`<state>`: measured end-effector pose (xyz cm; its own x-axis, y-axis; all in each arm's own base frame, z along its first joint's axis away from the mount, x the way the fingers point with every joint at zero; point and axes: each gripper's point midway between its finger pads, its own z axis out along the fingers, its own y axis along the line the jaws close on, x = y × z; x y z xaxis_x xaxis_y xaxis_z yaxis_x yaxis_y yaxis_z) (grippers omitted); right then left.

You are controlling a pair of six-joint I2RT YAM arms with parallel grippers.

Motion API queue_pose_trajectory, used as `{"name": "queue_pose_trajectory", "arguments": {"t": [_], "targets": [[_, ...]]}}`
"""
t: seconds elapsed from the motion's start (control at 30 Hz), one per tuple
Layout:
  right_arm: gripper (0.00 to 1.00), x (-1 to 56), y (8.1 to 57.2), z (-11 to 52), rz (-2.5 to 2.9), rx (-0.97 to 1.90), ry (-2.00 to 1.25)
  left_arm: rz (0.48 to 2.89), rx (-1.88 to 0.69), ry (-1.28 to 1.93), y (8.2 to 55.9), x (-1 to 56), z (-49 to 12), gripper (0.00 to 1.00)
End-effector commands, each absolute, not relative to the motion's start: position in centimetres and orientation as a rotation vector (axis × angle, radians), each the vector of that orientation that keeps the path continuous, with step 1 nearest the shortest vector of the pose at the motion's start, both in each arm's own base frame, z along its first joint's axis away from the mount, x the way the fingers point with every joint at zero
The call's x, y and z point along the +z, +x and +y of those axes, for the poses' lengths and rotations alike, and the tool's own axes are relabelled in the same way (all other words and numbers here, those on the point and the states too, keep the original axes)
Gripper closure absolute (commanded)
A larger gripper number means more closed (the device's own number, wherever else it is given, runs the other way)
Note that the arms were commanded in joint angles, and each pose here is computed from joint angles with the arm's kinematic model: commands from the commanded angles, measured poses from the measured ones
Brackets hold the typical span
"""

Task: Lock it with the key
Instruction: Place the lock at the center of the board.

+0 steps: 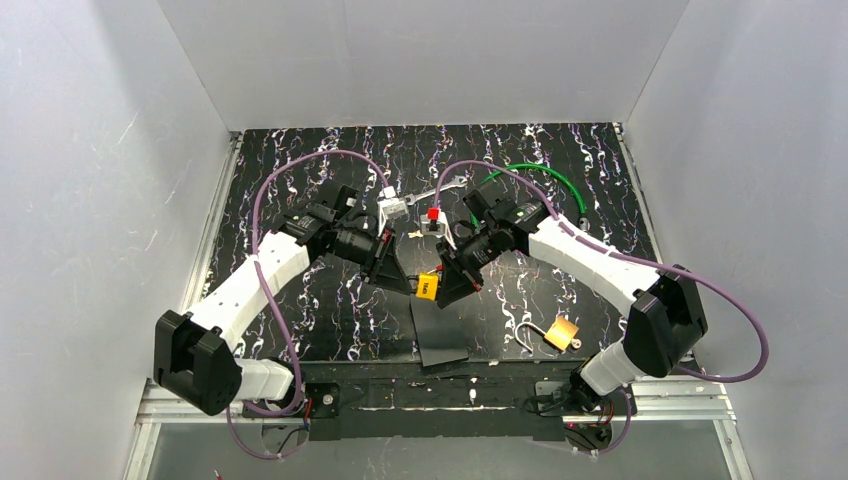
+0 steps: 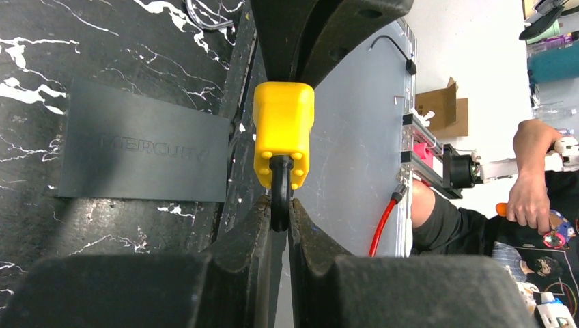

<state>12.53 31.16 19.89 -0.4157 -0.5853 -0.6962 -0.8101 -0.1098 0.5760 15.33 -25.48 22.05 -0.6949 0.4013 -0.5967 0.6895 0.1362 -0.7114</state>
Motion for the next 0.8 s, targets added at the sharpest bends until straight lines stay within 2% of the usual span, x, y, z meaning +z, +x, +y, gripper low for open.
{"name": "queue_pose_trajectory", "arguments": {"t": [0.0,0.23,0.3,0.4,0.57,0.73,0.77], "targets": [[0.97,27.5,13.1,35.3,1.414,1.569,-1.657,2.079,-1.64,1.179,13.8,22.0,-26.8,1.0],[0.98,27.3,13.0,34.7,1.411,1.551,-1.665,2.043,-1.685,1.122,14.3,22.9,-26.6,1.0],[0.92,26.8,13.6,33.9,1.456,1.532,-1.63,2.03,-1.657,1.093,15.5,23.5,-25.8,1.0],[0.75,25.9,15.9,32.3,1.567,1.479,-1.514,2.04,-1.562,1.055,17.7,23.8,-24.0,1.0],[0.3,25.5,20.6,28.5,1.673,1.448,-1.237,2.162,-1.285,1.073,21.5,21.3,-21.1,1.0],[0.03,24.5,22.5,26.6,1.724,1.328,-1.132,2.279,-1.194,1.046,24.6,18.5,-20.1,1.0],[0.02,24.3,22.7,26.4,1.727,1.32,-1.119,2.297,-1.207,1.02,25.3,18.1,-20.1,1.0]]}}
